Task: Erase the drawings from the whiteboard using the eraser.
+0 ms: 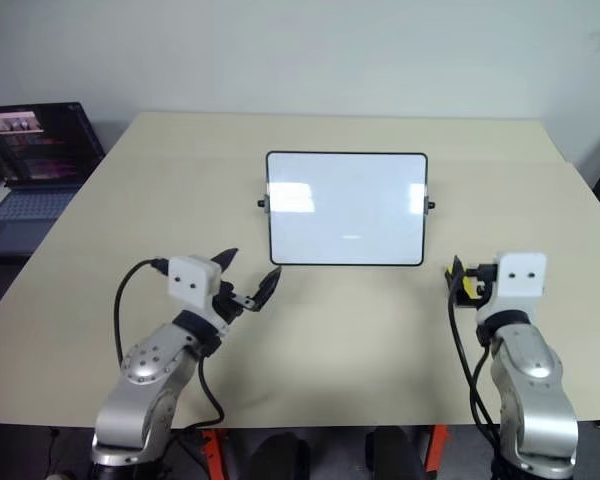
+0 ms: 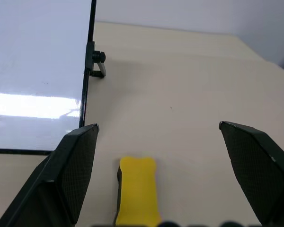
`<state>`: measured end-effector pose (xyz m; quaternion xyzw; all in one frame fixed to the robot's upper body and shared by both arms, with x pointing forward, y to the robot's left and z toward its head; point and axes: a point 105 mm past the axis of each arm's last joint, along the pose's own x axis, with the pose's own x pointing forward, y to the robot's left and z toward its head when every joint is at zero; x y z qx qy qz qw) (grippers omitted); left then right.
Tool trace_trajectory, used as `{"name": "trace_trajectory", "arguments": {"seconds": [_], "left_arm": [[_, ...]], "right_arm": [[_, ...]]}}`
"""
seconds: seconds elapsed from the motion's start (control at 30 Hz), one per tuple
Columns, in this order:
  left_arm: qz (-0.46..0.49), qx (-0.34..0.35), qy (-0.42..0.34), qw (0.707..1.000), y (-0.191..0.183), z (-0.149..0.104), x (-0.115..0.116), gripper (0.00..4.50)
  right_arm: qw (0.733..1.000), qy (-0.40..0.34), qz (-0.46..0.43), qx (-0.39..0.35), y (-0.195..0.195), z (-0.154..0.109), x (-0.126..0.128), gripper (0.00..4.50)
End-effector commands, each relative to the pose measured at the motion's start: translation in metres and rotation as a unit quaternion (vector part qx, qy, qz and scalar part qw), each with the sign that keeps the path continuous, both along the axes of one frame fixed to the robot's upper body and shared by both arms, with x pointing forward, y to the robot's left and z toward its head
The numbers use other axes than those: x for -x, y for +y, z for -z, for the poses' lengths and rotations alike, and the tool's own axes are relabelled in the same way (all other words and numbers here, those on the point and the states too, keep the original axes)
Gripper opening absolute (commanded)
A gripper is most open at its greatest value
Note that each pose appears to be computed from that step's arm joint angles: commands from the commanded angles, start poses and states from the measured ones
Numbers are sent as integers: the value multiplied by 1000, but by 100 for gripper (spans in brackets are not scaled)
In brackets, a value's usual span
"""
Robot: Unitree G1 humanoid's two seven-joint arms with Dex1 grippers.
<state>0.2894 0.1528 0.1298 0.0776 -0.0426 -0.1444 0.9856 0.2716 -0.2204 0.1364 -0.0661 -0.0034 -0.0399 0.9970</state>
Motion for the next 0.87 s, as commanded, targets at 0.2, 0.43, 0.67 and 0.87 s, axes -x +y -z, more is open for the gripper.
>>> {"name": "trace_trajectory", "arguments": {"seconds": [0.2,0.43,0.67,0.87], "left_arm": [[-110,14,-4,994,14,15,42,450],[-219,22,7,976,36,21,64,450],[-240,2,9,971,38,20,75,450],[-250,0,14,968,36,22,79,450]], "right_arm": [[999,-15,-9,-37,2,22,31,444],[998,-19,-3,-58,-3,37,37,444],[998,-12,-19,-50,-2,50,42,444],[999,-5,-11,-44,-12,58,49,444]]}}
